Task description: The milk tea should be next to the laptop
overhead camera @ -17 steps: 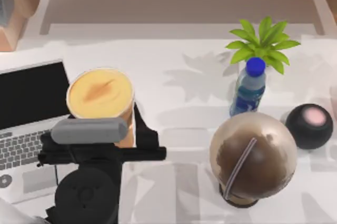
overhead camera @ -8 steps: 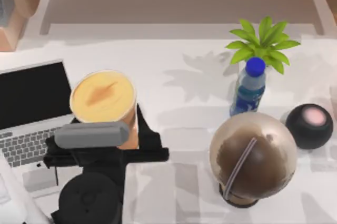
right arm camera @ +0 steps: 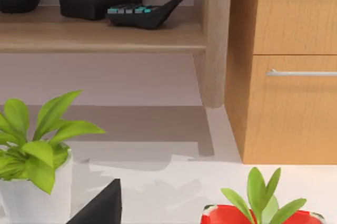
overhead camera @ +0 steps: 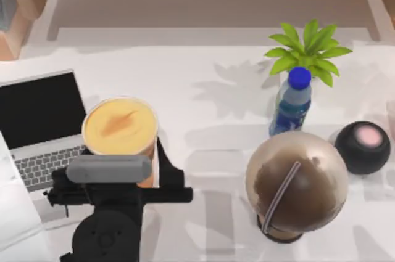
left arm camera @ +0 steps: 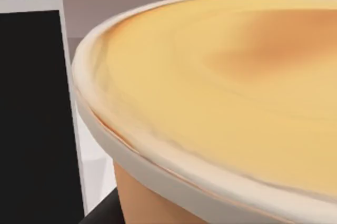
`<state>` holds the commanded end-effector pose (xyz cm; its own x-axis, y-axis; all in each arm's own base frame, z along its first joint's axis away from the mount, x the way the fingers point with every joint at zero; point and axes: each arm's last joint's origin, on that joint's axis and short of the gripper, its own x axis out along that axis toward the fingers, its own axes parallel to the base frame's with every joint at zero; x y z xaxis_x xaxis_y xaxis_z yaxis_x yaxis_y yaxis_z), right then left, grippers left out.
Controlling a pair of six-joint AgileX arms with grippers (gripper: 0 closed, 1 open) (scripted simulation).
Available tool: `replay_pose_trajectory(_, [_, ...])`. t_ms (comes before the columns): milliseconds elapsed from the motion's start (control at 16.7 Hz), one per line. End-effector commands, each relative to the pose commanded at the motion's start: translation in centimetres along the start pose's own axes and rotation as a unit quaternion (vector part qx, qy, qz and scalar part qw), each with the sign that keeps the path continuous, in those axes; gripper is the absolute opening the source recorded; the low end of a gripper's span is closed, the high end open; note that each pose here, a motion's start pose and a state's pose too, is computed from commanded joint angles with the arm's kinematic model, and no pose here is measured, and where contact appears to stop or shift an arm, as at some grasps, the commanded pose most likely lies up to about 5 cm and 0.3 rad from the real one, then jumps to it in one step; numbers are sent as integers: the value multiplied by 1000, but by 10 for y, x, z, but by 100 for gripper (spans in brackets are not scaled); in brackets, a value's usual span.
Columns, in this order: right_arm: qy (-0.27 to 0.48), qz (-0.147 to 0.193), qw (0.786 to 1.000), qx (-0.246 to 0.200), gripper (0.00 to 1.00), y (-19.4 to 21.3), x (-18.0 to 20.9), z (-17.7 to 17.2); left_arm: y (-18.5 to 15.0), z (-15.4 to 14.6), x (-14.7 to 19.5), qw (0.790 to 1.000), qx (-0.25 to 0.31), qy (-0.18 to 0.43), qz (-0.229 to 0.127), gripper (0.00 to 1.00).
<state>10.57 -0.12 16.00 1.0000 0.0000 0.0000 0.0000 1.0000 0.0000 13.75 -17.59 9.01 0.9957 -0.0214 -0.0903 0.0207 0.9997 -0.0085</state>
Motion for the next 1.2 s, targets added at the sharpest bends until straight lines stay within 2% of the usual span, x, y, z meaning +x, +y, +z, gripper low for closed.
replay_pose_trajectory(60, [0, 0, 1000, 0, 100, 0, 0, 0, 0, 0, 0, 1000, 0, 0, 0, 0])
replay_pose_trajectory(840, [0, 0, 1000, 0, 100, 0, 0, 0, 0, 0, 0, 1000, 0, 0, 0, 98])
replay_pose_trajectory(1200, [0, 0, 1000, 0, 100, 0, 0, 0, 0, 0, 0, 1000, 0, 0, 0, 100])
